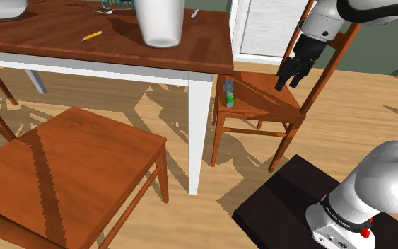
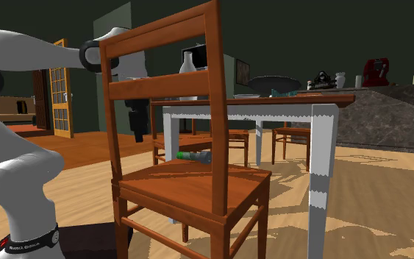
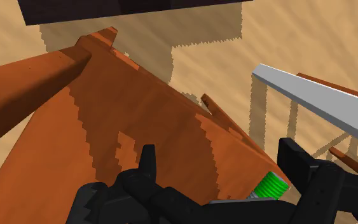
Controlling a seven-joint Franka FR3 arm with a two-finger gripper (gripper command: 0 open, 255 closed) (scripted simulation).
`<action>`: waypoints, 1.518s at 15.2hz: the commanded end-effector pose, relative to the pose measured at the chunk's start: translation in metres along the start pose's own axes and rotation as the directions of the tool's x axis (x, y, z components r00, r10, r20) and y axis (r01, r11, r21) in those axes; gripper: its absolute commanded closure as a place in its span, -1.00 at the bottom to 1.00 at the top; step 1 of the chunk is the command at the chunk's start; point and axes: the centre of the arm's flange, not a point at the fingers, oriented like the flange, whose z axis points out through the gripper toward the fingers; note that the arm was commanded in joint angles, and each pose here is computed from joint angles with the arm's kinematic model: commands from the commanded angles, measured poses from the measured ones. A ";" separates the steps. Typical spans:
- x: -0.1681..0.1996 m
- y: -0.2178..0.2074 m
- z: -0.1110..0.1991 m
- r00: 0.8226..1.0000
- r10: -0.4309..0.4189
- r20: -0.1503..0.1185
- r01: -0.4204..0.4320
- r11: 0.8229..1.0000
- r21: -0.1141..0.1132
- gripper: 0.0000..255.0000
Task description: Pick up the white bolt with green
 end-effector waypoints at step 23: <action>0.160 -0.095 0.119 0.780 0.618 -0.101 -0.626 0.770 -0.122 -1.00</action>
